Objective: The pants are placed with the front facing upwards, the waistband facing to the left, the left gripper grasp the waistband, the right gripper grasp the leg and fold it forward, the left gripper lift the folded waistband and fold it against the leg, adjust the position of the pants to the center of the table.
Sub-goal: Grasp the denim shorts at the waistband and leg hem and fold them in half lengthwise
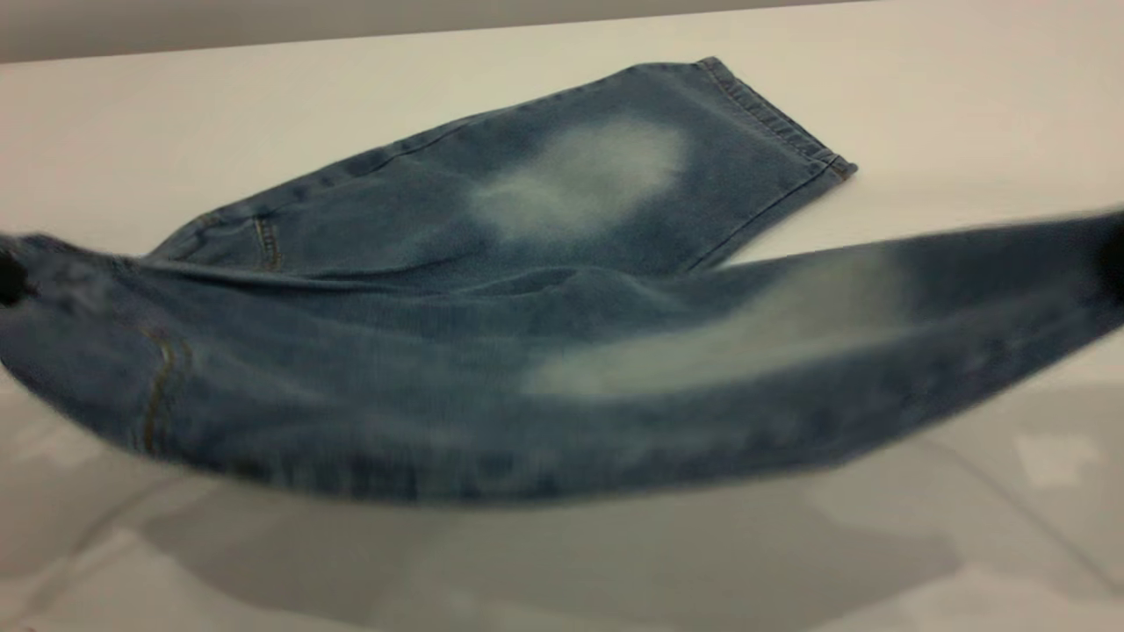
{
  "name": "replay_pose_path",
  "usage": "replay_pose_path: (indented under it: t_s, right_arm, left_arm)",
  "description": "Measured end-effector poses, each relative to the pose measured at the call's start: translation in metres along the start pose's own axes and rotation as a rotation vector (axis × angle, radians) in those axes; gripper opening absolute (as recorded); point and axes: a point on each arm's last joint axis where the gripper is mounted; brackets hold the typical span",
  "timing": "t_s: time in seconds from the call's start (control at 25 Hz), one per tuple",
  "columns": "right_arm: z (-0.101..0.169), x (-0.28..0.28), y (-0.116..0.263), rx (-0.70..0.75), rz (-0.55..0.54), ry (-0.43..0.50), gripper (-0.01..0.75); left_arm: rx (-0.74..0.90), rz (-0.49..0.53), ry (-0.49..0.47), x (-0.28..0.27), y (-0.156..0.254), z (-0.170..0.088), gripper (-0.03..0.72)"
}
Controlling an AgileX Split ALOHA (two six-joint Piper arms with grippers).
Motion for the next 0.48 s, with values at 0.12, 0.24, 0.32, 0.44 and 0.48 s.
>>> replay_pose_path:
  t_s: [0.12,0.24,0.32,0.44,0.48]
  right_arm:
    - [0.012,-0.017,-0.01,-0.021,-0.075,-0.01,0.02]
    - [0.021,-0.025,-0.028,-0.043,-0.119,-0.021,0.02]
    - [0.024,-0.023,-0.043,-0.047,-0.124,-0.019,0.02]
    - [0.03,-0.021,-0.065,-0.053,-0.131,-0.036,0.02]
    - [0.032,-0.019,-0.073,-0.058,-0.133,-0.043,0.02]
  left_arm:
    - [-0.023,-0.059,0.025,-0.006,-0.002,-0.008,0.111]
    - [-0.064,-0.114,0.072,-0.008,-0.006,-0.013,0.111]
    - [-0.106,-0.16,0.104,-0.009,-0.011,-0.016,0.111]
    - [-0.174,-0.232,0.157,-0.011,-0.018,-0.019,0.111]
    - [-0.193,-0.252,0.171,-0.011,-0.02,-0.02,0.111]
Point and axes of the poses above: a point on each arm's last joint axis where the gripper is mounted, x pointing out along that axis toward the gripper, z along the wrist's bending axis when the last joint is at zero, y = z × x, and after that the axes turned 11 degrees about x, right-handed
